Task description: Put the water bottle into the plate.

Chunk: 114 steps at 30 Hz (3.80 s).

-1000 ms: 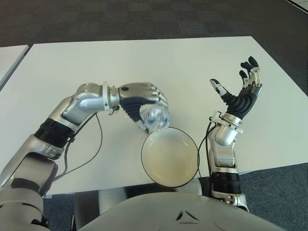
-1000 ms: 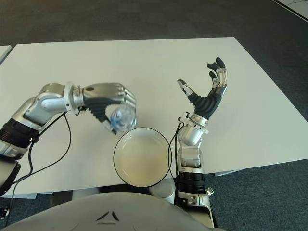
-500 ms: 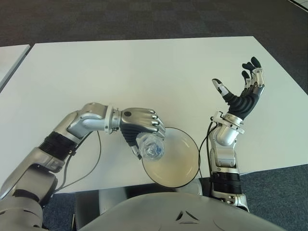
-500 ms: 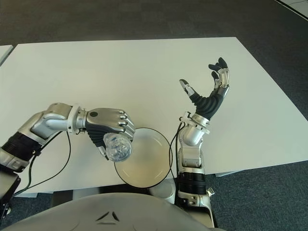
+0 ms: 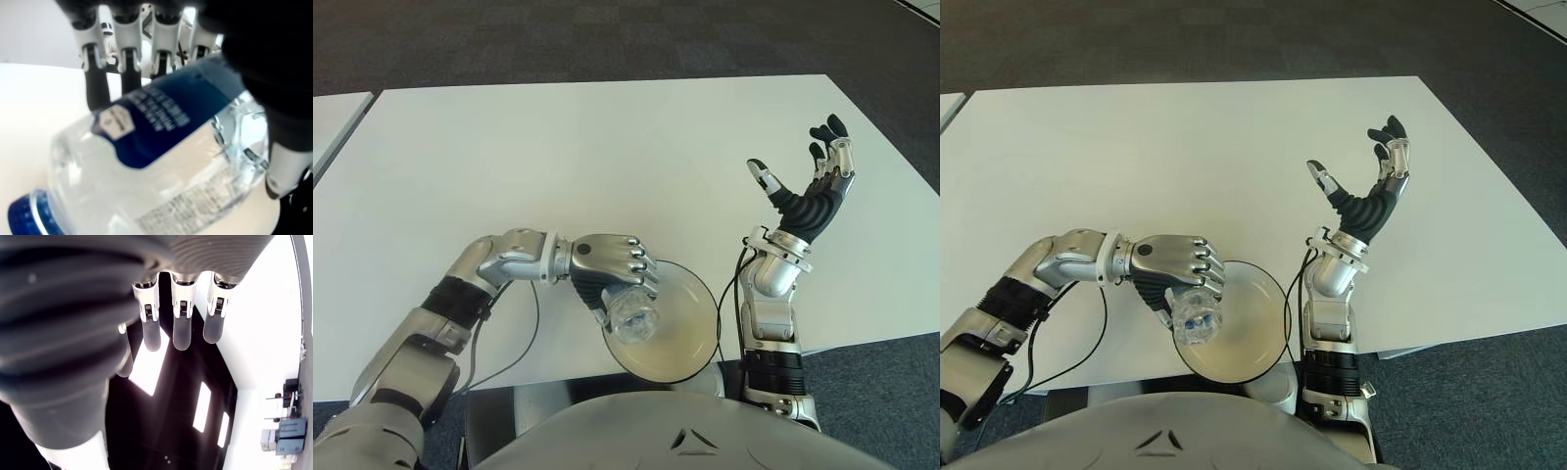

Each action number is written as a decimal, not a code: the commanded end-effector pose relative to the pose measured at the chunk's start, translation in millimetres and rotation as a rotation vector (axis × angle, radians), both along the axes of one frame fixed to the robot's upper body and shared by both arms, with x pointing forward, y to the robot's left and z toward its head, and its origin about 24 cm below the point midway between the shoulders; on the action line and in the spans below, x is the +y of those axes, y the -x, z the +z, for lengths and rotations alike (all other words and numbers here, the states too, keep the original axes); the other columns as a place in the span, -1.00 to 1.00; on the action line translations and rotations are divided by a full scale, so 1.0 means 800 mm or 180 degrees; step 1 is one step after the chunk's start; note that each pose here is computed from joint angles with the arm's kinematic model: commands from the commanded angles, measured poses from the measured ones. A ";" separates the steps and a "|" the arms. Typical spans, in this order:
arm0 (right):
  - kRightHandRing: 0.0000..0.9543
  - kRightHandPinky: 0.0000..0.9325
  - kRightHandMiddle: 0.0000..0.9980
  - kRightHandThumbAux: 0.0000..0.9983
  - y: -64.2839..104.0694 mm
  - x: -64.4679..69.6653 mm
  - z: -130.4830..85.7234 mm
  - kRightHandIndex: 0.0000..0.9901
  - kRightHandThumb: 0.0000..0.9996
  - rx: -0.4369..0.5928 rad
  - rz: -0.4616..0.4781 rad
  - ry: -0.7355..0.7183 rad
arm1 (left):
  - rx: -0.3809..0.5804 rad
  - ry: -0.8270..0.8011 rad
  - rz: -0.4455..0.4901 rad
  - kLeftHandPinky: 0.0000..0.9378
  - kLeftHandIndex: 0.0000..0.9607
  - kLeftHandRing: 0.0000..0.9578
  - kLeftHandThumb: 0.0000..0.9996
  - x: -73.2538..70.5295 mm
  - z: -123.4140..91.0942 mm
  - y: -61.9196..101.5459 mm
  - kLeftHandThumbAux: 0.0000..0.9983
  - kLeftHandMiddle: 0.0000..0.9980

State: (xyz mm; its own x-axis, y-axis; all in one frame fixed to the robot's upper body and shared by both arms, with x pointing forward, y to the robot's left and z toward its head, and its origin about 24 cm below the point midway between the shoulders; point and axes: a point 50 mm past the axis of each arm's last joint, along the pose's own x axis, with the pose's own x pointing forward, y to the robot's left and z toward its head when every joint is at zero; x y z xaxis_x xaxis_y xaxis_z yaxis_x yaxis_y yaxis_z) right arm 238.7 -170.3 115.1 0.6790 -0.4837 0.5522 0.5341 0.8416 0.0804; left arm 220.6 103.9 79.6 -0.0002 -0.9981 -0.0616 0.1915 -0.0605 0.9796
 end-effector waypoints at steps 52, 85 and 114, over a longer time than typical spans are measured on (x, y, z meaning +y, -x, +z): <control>-0.66 -0.56 -0.61 0.87 0.006 -0.003 -0.006 -0.34 -0.03 0.0059 -0.0139 -0.0165 | -0.1355 0.0322 -0.0181 -0.97 -0.89 -0.97 -0.79 -0.025 -0.026 -0.015 0.85 -0.94; -0.66 -0.58 -0.61 0.87 0.005 -0.006 -0.007 -0.32 0.03 0.0027 -0.0129 -0.0209 | -0.1631 0.0371 0.0219 -1.00 -1.00 -1.00 -0.28 -0.032 -0.009 -0.019 0.41 -1.00; -0.67 -0.59 -0.62 0.89 0.004 -0.008 -0.007 -0.33 -0.03 0.0012 -0.0143 -0.0181 | -0.1638 0.0568 0.0734 -1.00 -1.00 -1.00 -0.40 -0.036 0.016 -0.057 -0.05 -1.00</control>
State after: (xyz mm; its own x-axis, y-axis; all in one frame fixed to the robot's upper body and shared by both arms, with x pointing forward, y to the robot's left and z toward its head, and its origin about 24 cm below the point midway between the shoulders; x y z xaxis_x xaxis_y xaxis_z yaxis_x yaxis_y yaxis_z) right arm 234.8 -178.6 113.9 0.6513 -0.5225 0.5503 0.5634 0.8187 0.1105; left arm 248.7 74.6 80.7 0.1522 -0.9760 0.1557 -0.3182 0.1007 0.9426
